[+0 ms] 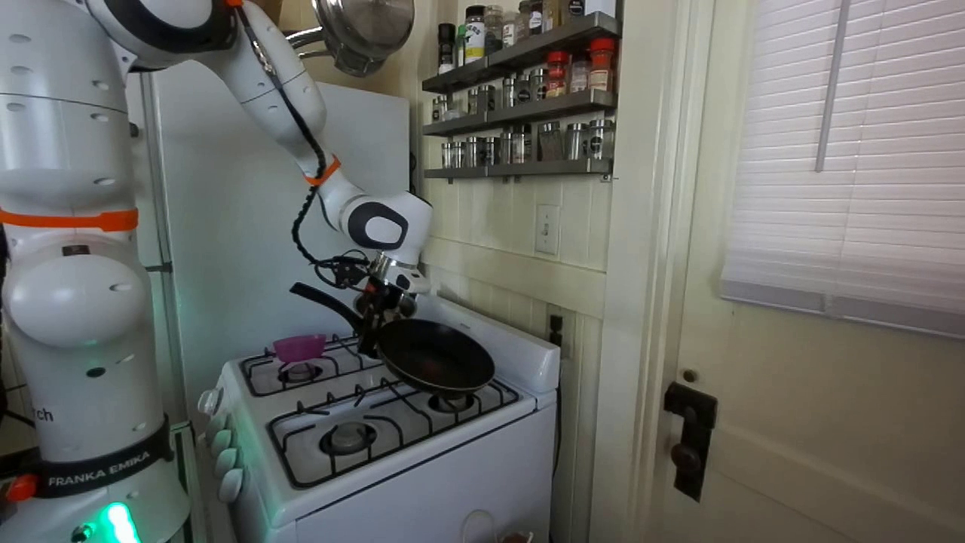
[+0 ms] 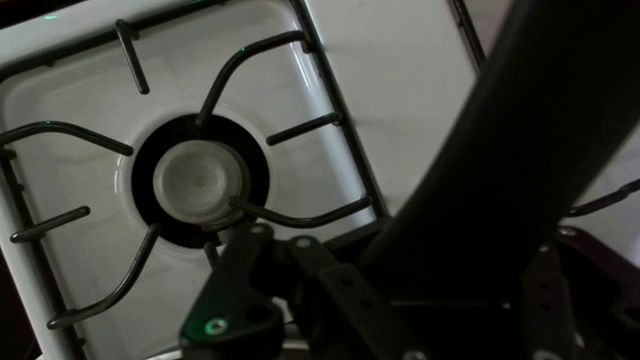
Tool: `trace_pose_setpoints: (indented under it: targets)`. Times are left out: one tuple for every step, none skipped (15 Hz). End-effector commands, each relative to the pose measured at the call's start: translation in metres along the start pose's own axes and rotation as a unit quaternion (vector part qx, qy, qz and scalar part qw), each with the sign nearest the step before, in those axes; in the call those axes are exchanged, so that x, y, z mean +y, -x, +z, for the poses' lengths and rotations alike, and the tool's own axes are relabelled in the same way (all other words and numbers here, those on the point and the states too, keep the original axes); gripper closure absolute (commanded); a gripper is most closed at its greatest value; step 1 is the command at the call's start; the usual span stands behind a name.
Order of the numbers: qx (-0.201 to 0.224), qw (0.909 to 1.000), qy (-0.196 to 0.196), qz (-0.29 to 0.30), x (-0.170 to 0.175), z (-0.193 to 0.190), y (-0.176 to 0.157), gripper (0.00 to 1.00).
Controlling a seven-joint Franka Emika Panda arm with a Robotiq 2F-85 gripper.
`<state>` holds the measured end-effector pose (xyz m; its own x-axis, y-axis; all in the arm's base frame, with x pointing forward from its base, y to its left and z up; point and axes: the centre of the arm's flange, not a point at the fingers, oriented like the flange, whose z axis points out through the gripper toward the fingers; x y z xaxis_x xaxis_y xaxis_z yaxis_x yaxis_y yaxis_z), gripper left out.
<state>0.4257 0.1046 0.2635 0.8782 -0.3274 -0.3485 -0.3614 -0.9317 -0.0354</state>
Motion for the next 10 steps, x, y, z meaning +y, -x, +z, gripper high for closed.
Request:
trace_pose_setpoints:
  targets:
    - [-0.008,0.9999,0.002,0.006,-0.016,0.007,-0.005,1.0]
    - [-0.002,0.9999,0.002,0.013,-0.02,0.009,-0.007,1.0]
    - [0.002,0.9998,0.006,0.02,-0.026,0.014,-0.01,1.0]
    - [0.002,0.9997,0.012,0.022,-0.03,0.017,-0.013,0.81]
    - [0.005,0.9996,0.017,0.024,-0.035,0.023,-0.015,0.71]
    - [0.002,0.9995,0.022,0.022,-0.04,0.029,-0.017,0.65]
    - [0.0,0.9993,0.029,0.023,-0.042,0.035,-0.019,0.59]
    - [0.0,0.9992,0.034,0.021,-0.045,0.042,-0.021,0.5]
    - [-0.003,0.999,0.04,0.02,-0.048,0.048,-0.022,0.43]
    - [-0.006,0.9988,0.044,0.019,-0.05,0.053,-0.024,0.34]
